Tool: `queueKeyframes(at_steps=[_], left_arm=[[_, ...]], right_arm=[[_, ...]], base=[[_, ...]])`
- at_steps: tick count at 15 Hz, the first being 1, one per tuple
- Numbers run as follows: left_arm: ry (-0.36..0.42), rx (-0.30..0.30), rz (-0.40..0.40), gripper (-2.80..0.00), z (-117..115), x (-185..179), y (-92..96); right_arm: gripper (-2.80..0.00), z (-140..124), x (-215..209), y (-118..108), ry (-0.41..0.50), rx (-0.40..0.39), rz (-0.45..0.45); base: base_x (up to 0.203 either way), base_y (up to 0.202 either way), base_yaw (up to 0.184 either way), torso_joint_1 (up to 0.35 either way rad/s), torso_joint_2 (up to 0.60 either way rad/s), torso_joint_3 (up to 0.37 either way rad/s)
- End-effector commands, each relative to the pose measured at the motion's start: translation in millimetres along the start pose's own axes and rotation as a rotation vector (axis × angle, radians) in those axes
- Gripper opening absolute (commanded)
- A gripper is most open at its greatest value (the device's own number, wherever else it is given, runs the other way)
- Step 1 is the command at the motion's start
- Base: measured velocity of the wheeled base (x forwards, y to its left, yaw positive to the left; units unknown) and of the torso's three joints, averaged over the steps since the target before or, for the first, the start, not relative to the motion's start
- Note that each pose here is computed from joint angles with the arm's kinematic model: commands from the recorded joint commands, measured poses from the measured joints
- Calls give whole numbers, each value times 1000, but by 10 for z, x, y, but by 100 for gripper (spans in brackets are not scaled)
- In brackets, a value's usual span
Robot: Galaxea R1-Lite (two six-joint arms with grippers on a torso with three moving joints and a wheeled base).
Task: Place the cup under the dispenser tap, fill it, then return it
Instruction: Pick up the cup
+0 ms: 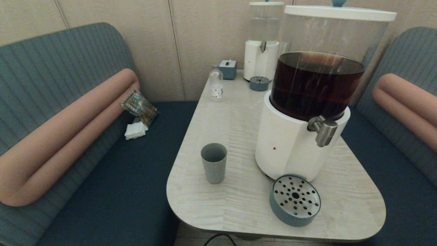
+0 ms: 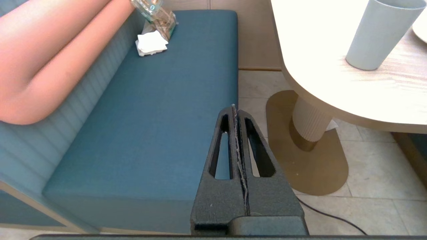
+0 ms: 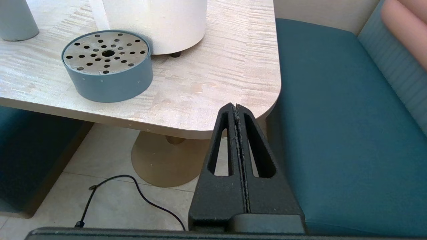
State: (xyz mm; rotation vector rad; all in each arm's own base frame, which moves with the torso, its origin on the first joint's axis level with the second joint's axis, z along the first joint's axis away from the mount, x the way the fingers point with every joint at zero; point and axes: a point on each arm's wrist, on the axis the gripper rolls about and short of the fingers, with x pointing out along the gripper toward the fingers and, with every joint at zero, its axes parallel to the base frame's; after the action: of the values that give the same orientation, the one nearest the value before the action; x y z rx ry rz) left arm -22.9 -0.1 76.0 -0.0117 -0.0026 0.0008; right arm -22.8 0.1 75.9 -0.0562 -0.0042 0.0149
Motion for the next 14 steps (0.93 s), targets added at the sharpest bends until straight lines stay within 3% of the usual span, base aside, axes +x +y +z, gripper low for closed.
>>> queueKeyframes(at_steps=[1,4,6,9,12,14], left_arm=[[4,-4,1,-280,-7,3,0],[-2,4,2,-280,3,2,0],[-55,-6,-27,-280,171,-49,-8],[-148,-100,-195,-280,825,-219,-51],[-70,-255,-295,-280,1523,67,-79],[-15,-329,-398,-280,1819,434,-105]], right_arm=[[-280,-4,1,0,1,-1,0],[-280,0,0,0,-1,-1,0],[-280,0,0,0,-1,-1,0],[-280,0,0,0,-1,-1,0],[-280,0,0,0,-1,-1,0],[-280,-4,1,0,1,-1,0]], base=[[0,0,0,0,0,0],[0,0,0,0,0,0],[0,0,0,0,0,0],[0,0,0,0,0,0],[0,0,0,0,0,0],[0,0,0,0,0,0]])
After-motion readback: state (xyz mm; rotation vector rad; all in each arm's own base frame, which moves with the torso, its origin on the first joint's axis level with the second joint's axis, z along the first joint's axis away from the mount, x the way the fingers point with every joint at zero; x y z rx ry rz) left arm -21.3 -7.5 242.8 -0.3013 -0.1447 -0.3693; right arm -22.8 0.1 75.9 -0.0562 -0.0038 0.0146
